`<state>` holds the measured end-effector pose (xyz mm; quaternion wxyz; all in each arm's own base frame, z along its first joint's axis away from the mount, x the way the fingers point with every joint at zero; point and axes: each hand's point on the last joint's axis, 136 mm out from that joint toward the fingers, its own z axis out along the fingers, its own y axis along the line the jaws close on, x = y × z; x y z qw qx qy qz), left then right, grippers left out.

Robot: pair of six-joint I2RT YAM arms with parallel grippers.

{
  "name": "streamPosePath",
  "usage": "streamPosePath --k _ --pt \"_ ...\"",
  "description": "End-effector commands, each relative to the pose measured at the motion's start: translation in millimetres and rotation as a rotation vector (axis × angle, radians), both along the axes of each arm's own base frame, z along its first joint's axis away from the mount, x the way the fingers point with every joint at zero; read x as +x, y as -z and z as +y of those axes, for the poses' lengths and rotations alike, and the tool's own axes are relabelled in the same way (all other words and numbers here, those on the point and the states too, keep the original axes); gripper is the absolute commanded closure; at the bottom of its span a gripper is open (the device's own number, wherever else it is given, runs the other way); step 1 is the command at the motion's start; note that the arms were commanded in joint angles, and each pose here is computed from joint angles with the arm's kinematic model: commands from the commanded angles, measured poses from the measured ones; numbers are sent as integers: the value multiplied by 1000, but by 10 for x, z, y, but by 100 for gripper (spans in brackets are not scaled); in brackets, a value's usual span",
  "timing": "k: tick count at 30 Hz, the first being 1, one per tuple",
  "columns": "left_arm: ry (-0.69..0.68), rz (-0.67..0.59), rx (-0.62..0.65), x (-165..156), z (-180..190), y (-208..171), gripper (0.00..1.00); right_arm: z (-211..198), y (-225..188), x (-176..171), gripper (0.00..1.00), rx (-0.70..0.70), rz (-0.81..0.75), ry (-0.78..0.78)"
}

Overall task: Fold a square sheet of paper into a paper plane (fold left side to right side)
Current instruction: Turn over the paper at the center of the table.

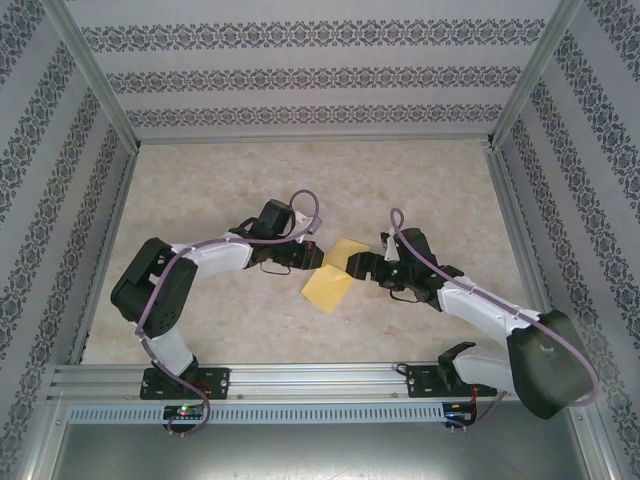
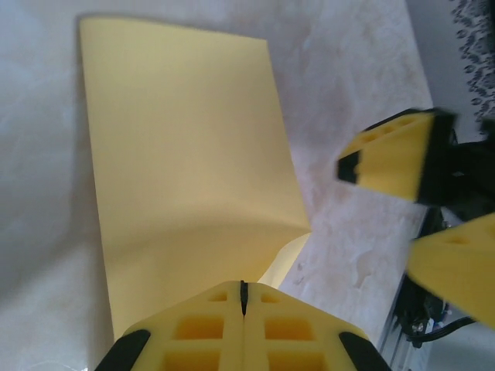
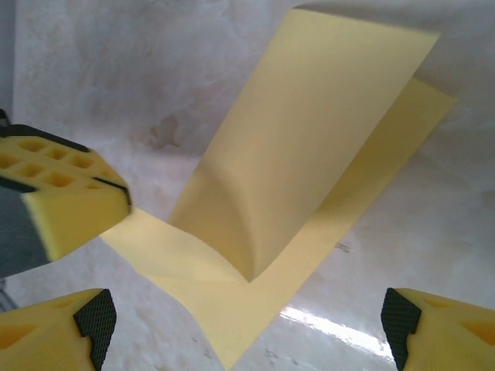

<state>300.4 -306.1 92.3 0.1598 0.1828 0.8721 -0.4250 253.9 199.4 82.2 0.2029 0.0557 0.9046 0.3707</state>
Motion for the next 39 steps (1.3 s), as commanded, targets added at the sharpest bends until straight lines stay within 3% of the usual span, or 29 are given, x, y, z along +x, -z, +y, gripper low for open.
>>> streamPosePath --k 1,10,17,22,29,35,39 --pt "8 -18 23 -44 43 -16 100 178 -53 64 11 142 36 6" --pt "-1 -14 35 -44 62 41 99 443 96 186 19 237 105 7" --pt "-37 7 102 36 112 216 89 621 170 184 30 231 125 -32" --pt "-60 27 131 100 122 362 88 646 233 161 41 217 138 -38" --pt "-76 3 139 144 150 319 72 623 284 130 57 169 147 -42" --pt "-117 -28 129 181 288 147 55 595 285 100 62 133 148 -55" --pt "-167 -42 115 208 437 20 46 583 280 85 71 129 148 -55"
